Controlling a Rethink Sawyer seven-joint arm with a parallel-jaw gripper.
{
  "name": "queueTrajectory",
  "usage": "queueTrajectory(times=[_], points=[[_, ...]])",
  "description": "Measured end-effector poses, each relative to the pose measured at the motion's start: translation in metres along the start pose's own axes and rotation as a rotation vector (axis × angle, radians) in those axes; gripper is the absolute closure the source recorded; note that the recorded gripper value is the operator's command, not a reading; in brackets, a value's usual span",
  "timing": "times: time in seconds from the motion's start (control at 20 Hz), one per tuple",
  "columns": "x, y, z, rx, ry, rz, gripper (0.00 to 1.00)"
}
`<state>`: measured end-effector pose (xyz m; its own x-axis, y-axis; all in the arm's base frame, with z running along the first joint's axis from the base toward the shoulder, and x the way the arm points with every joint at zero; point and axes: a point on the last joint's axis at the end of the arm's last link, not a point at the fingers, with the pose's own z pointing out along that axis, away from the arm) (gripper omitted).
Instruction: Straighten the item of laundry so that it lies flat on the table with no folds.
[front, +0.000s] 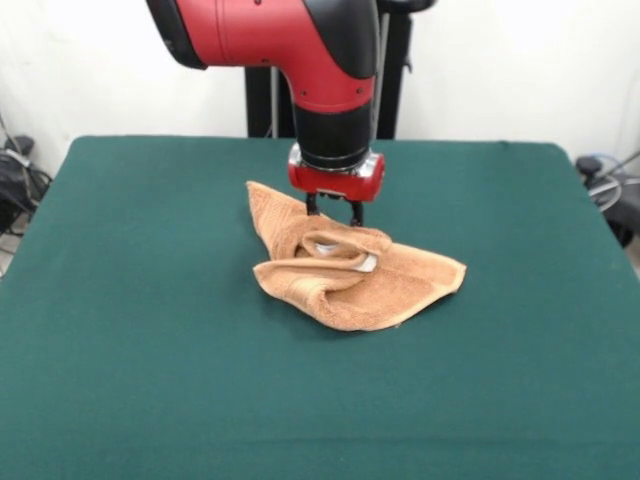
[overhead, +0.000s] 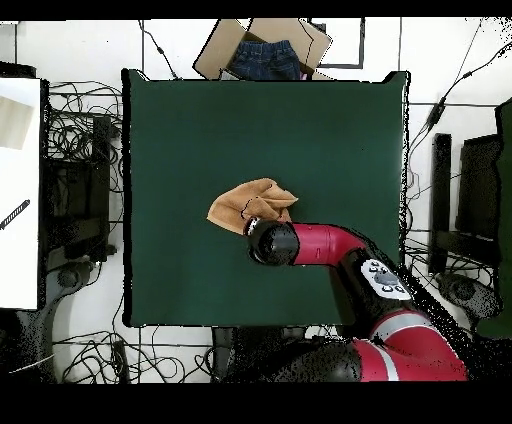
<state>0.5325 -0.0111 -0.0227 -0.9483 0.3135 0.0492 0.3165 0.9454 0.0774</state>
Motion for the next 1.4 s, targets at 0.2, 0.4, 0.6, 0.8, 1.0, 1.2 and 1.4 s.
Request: queueTrajectory(times=[0.2, 0.4, 0.6, 0.8, 1.0, 1.2, 1.4], points=[[-0.002, -0.003, -0.007, 0.002, -0.004, 0.005, 0.00], [-0.012, -0.005, -0.025, 0.011, -0.039, 0.001, 0.00], [-0.022, -0.005, -0.042, 0.018, -0.077, -0.003, 0.00], [-0.035, -0.006, -0.064, 0.027, -0.125, -0.007, 0.00], [-0.043, -0.006, -0.080, 0.034, -0.160, -0.011, 0.00], [-0.051, -0.006, -0.097, 0.040, -0.195, -0.013, 0.00], [-0.053, -0.007, -0.101, 0.042, -0.204, -0.013, 0.00]])
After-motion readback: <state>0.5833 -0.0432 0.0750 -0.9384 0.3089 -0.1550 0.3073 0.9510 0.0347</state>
